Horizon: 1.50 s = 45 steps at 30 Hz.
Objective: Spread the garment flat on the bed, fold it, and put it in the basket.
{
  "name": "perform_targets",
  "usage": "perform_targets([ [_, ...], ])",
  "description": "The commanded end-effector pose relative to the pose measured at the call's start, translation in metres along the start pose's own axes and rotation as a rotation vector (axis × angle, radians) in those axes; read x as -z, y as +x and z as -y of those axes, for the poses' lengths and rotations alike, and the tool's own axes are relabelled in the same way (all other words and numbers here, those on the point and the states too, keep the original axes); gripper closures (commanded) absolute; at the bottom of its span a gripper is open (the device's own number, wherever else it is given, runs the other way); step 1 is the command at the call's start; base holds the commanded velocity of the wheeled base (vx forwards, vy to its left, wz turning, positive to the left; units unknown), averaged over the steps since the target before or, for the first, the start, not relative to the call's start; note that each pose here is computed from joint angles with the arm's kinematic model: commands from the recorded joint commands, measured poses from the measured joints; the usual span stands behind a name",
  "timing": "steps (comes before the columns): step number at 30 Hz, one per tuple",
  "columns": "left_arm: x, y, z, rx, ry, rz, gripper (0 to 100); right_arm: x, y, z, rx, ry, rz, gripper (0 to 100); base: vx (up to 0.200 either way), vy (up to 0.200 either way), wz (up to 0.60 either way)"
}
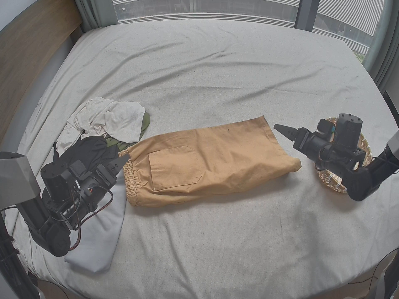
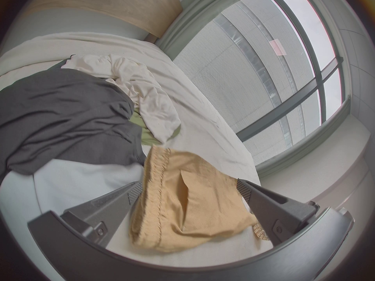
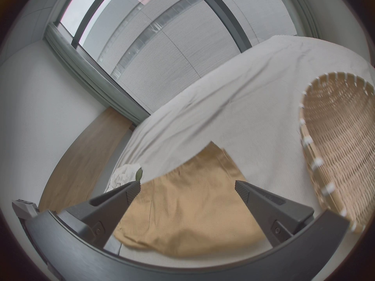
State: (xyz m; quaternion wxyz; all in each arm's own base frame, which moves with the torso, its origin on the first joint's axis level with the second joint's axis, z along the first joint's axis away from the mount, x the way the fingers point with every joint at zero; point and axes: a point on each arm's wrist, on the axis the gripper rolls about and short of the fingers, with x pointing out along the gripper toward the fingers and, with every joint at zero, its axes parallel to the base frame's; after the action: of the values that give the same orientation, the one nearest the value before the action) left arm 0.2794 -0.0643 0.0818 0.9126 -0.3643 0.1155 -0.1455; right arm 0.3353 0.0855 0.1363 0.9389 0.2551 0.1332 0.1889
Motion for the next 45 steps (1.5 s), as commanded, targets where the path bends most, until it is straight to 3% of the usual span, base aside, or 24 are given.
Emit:
perform_targets([
  [1,0.012,-0.022,0.019,0.051,0.010,-0.064,0,0.018,-0.029,-0.001,0.043,0.019,-0.082,0,0.000,0.000,0.00],
  [11,0.020,-0.028,0.016,0.031,0.025,-0.101,0,0.060,-0.013,0.026,0.154,0.119,-0.260,0,0.000,0.000,0.00],
  [18,0.021,-0.030,0.016,0.027,0.026,-0.106,0,0.065,0.012,0.032,0.163,0.221,-0.252,0,0.000,0.000,0.00],
  [28,0.022,-0.031,0.015,0.022,0.035,-0.111,0,0.068,0.036,0.038,0.155,0.253,-0.240,0,0.000,0.000,0.00],
  [34,0.021,-0.031,0.014,0.020,0.041,-0.109,0,0.069,0.065,0.027,0.073,0.284,-0.173,0,0.000,0.000,0.00],
  [40,0.021,-0.032,0.013,0.012,0.039,-0.109,0,0.076,0.077,0.028,0.097,0.278,-0.163,0,0.000,0.000,0.00],
  [41,0.021,-0.032,0.013,0.012,0.039,-0.109,0,0.077,0.076,0.029,0.101,0.279,-0.168,100,0.000,0.000,0.00],
  [45,0.021,-0.032,0.013,0.012,0.039,-0.109,0,0.080,0.074,0.030,0.108,0.281,-0.180,100,0.000,0.000,0.00],
])
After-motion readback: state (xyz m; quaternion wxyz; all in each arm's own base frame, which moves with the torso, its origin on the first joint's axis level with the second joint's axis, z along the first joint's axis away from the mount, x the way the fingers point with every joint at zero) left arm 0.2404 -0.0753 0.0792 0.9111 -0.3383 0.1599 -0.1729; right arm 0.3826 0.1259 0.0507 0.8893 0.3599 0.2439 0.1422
